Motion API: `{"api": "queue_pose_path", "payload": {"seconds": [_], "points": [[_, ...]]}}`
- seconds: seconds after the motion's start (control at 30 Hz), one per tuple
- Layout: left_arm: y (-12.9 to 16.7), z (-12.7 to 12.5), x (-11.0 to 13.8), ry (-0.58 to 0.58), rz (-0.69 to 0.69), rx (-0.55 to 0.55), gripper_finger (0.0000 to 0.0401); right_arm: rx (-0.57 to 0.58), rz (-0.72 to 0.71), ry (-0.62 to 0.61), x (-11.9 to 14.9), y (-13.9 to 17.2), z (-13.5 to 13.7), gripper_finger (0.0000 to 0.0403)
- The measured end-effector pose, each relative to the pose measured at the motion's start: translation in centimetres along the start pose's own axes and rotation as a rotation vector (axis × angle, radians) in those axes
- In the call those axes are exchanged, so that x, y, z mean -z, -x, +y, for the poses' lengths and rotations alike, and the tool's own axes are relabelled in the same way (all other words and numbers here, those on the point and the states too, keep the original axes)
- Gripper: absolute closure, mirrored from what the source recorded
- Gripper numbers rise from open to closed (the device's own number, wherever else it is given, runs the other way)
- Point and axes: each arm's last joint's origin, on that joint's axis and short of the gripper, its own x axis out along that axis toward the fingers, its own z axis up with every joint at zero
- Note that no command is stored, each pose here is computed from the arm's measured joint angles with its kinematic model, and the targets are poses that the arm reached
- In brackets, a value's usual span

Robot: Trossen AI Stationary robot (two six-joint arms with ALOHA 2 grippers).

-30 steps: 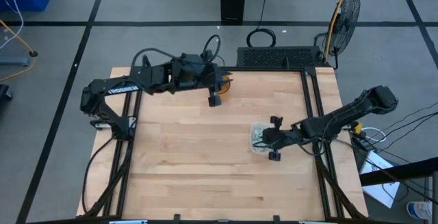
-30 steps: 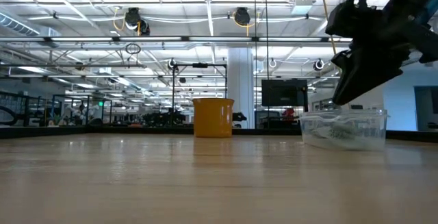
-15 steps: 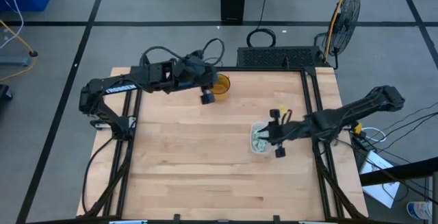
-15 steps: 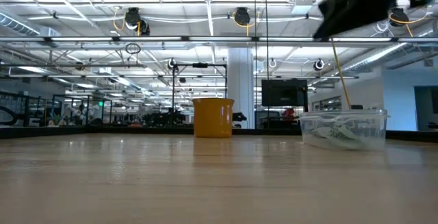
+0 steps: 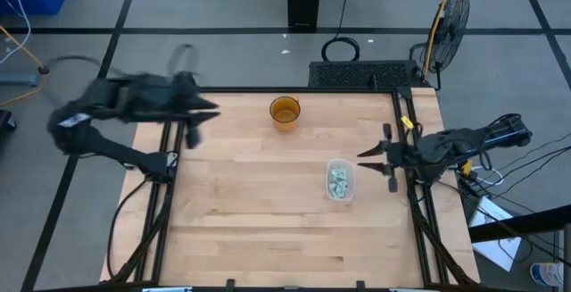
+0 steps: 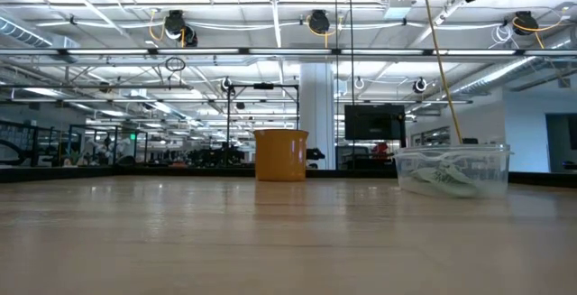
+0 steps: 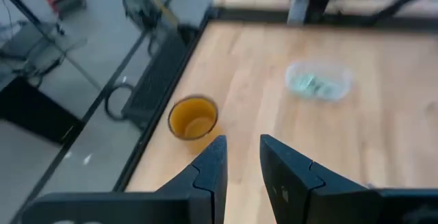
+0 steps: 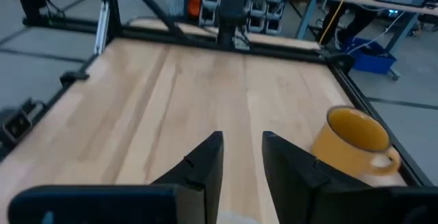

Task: Pick and place Stevia / Truvia into bins
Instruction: Return to Home Position

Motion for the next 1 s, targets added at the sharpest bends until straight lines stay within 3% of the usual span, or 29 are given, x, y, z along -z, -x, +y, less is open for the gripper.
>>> {"api": "queue_pose_path", "payload": {"seconds": [0.13,0.3,0.43,0.6,0.83,1.0], "points": [[4.3,0.7,3.5,0.046,-0.082,0.051,0.0308,0.000,0.005,0.008,0.7,1.2,-0.4,0.0308],[4.6,0.9,9.6,0.076,-0.162,0.110,0.0308,0.002,0.012,0.011,2.9,1.2,-0.4,0.0308],[1.5,-0.1,13.4,0.118,-0.309,0.160,0.0308,0.015,-0.003,0.013,4.7,0.6,-0.2,0.0305],[-3.5,-1.8,17.1,0.107,-0.450,0.195,0.0308,0.161,-0.013,-0.039,5.9,1.2,-0.8,0.0306],[-9.4,-4.2,21.7,0.135,-0.536,0.432,0.0308,0.000,-0.081,-0.129,7.2,2.2,-0.7,0.0307],[-11.5,-4.7,24.4,0.165,-0.641,0.445,0.0308,-0.006,-0.136,-0.143,8.1,2.2,-0.7,0.0309]]}}
